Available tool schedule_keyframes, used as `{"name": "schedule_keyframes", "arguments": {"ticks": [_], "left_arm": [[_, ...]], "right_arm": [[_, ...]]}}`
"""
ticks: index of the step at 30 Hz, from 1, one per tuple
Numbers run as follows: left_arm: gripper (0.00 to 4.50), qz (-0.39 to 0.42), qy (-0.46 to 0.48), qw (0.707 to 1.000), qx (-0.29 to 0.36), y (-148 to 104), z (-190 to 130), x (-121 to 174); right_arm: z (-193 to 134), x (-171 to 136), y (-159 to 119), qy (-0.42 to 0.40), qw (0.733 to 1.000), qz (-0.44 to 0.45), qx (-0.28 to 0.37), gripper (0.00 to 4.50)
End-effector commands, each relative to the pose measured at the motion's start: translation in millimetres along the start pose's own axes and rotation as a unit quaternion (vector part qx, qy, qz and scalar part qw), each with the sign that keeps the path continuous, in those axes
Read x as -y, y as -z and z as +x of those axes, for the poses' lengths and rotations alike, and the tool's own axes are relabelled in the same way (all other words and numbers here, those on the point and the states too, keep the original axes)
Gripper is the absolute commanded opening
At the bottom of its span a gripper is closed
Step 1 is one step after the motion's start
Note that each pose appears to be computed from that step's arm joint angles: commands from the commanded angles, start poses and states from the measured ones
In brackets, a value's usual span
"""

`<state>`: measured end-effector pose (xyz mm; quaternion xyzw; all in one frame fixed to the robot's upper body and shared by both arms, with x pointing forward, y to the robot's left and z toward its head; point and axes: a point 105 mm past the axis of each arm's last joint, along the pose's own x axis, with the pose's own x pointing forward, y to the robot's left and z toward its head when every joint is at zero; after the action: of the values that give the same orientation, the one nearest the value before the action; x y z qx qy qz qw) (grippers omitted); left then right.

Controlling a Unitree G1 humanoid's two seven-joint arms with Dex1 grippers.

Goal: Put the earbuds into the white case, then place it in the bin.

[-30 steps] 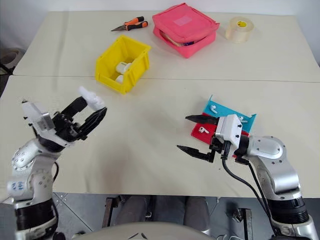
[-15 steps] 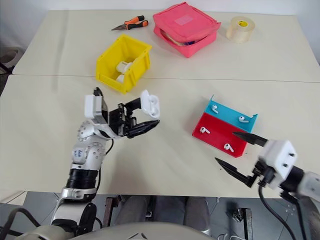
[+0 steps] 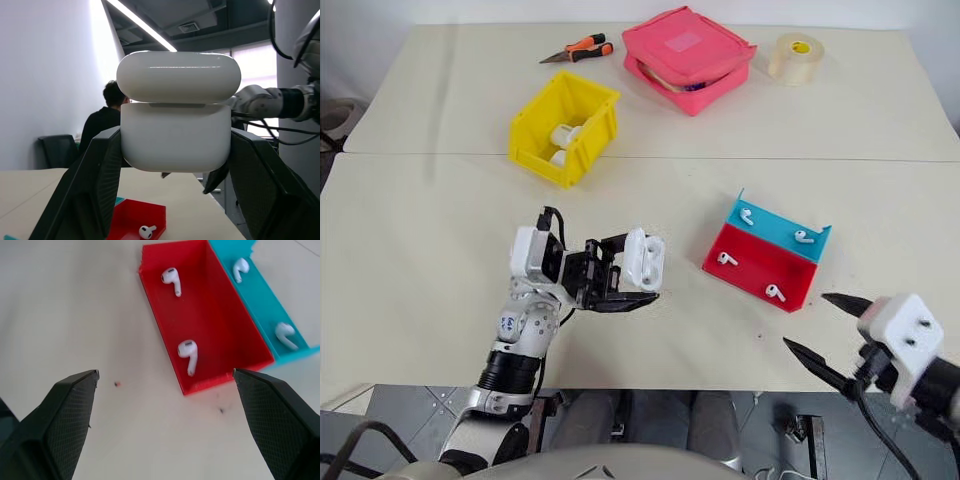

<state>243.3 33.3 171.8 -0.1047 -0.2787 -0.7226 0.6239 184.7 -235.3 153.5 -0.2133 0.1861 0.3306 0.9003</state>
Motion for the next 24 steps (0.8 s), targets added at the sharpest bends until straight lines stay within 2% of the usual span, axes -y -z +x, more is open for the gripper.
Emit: {"name": "schedule_keyframes", "arguments": {"ticks": [1, 4, 8, 20, 23, 24], "left_arm": [[2.77, 0.012, 0.022, 1.000, 0.016, -2, 8, 8], [2.77, 0.009, 0.024, 1.000, 0.008, 2, 7, 10], [2.77, 0.011, 0.028, 1.000, -0.002, 7, 6, 13], [2.77, 0.019, 0.019, 1.000, -0.009, 7, 7, 10], [2.77, 0.019, 0.018, 1.000, -0.010, 7, 7, 9], [2.77, 0.019, 0.018, 1.000, -0.010, 7, 7, 9]], "right_arm": [[14, 5, -7, -0.009, 0.998, 0.004, -0.068, 4.50], [26, 4, -15, -0.038, 0.994, 0.030, -0.098, 4.50], [39, 8, -10, -0.046, 0.985, 0.019, -0.168, 4.50], [60, 29, -3, -0.010, 0.973, -0.011, -0.231, 4.50], [63, 29, -2, -0.011, 0.973, -0.014, -0.231, 3.90], [64, 28, -2, -0.013, 0.973, -0.014, -0.231, 3.54]]}}
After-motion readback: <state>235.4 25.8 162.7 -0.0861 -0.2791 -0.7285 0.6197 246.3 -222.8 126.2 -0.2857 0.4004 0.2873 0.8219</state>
